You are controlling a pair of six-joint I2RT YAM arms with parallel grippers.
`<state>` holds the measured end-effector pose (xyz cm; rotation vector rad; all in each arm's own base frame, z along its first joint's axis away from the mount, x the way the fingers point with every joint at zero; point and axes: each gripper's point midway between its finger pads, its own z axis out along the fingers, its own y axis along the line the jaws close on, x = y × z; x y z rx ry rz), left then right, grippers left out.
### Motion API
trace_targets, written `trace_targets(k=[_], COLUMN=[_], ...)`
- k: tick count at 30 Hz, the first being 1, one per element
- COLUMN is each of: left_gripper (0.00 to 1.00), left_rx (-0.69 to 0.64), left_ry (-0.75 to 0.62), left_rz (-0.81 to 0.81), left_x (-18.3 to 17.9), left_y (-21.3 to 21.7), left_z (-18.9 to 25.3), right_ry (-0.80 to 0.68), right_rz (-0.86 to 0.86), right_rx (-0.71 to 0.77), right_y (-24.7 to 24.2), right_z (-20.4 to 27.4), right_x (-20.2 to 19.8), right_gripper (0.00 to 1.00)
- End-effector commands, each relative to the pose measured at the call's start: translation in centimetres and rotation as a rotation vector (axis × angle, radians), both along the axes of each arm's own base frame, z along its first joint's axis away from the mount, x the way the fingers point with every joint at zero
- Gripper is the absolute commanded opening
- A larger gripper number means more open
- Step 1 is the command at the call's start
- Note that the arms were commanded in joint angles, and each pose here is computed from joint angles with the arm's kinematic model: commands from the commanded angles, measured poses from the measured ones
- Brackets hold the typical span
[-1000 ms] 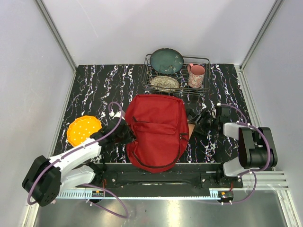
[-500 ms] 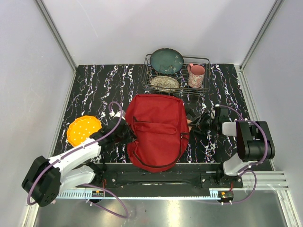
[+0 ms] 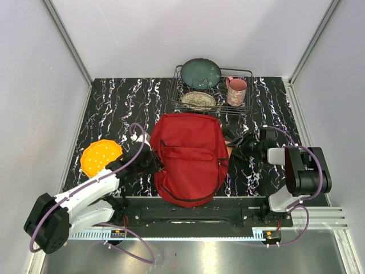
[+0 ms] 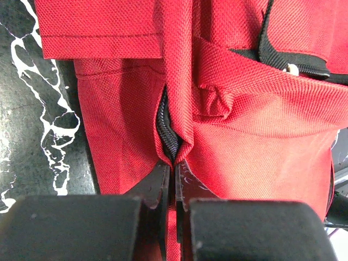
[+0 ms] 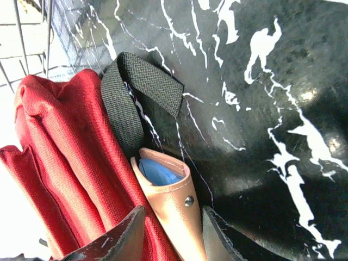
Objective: Pack the student bag
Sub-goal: Pick up the personal item from the center of the board.
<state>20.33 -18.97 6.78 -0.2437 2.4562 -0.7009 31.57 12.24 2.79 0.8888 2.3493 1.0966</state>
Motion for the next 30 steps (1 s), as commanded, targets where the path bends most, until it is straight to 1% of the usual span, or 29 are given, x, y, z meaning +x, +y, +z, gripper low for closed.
trace_targets(k=[1,4,5,7,8,9,10,13,15,16,17,18,19,20,21,22,23,24,25,26,27,28,29,30], left_gripper=[0.00,0.00,0.00,0.00,0.00,0.00,0.00,0.00,0.00,0.00,0.00,0.01,0.06,0.17,0.24,0.31,0.48,0.61,0.70,0.76,0.85,0.89,0.92,0.96], left_rx=[-0.077,-0.077,-0.076,-0.078,-0.078,-0.079,-0.078,-0.079,-0.078,-0.077,-0.073,-0.074,-0.066,-0.058,-0.055,-0.048,-0.022,-0.016,0.001,0.029,0.030,0.039,0.053,0.060], left_ry=[-0.059,-0.057,-0.058,-0.058,-0.056,-0.057,-0.056,-0.057,-0.060,-0.059,-0.062,-0.065,-0.066,-0.071,-0.081,-0.085,-0.107,-0.127,-0.135,-0.158,-0.183,-0.203,-0.228,-0.246], left_rz=[-0.009,-0.008,-0.007,-0.009,-0.010,-0.011,-0.013,-0.015,-0.011,-0.011,-0.009,-0.008,-0.009,-0.005,-0.001,-0.007,0.022,0.034,0.050,0.091,0.111,0.128,0.156,0.161], left_x=[0.6,0.5,0.6,0.6,0.6,0.6,0.6,0.6,0.6,0.5,0.5,0.5,0.3,0.3,0.4,0.1,0.4,0.6,0.3,0.7,0.9,0.6,0.7,0.6], left_y=[-1.1,-1.1,-1.1,-1.2,-1.2,-1.2,-1.2,-1.3,-1.2,-1.1,-1.0,-0.9,-0.7,-0.5,-0.3,0.0,0.7,1.0,1.8,2.7,3.1,3.9,4.7,5.1], left_z=[2.0,1.9,1.9,2.0,1.9,2.0,1.9,2.0,2.1,2.1,2.1,2.2,2.3,2.5,2.8,3.2,3.4,4.0,4.4,4.8,5.8,6.6,7.2,8.0], right_ry=[0.011,0.004,-0.003,-0.009,-0.017,-0.016,-0.024,-0.046,-0.036,-0.075,-0.045,-0.051,-0.103,-0.074,-0.087,-0.140,-0.098,-0.114,-0.155,-0.136,-0.149,-0.175,-0.159,-0.172], right_rz=[-0.074,-0.062,-0.059,-0.047,-0.046,-0.044,-0.046,-0.056,-0.069,-0.093,-0.107,-0.123,-0.160,-0.176,-0.193,-0.230,-0.236,-0.251,-0.276,-0.279,-0.290,-0.310,-0.315,-0.325], right_rx=[-0.016,0.007,0.011,0.019,0.018,0.018,0.014,-0.006,-0.033,-0.073,-0.101,-0.128,-0.183,-0.217,-0.246,-0.299,-0.331,-0.352,-0.385,-0.405,-0.419,-0.440,-0.455,-0.462], right_y=[-0.6,-0.3,-0.2,0.0,0.0,0.0,-0.1,-0.4,-0.8,-1.5,-1.9,-2.4,-3.4,-4.0,-4.5,-5.7,-6.1,-6.6,-7.3,-7.6,-7.9,-8.4,-8.7,-8.9], right_z=[-1.3,-1.7,-1.7,-1.7,-1.6,-1.6,-1.5,-0.9,-0.7,0.3,0.2,0.6,2.1,2.1,2.8,4.5,4.3,5.2,6.7,6.7,7.6,8.6,8.7,9.5], right_x=[1.3,1.7,1.8,1.7,1.9,1.8,1.8,1.9,1.4,1.8,1.1,1.0,1.4,0.6,0.5,0.7,-0.4,-0.4,-0.5,-1.2,-1.3,-1.5,-2.1,-2.2], right_gripper=[0.50,0.45,0.41,0.29,0.25,0.16,0.11,0.01,0.00,0.00,0.00,0.00,0.00,0.00,0.00,0.00,0.00,0.00,0.00,0.00,0.00,0.00,0.00,0.00])
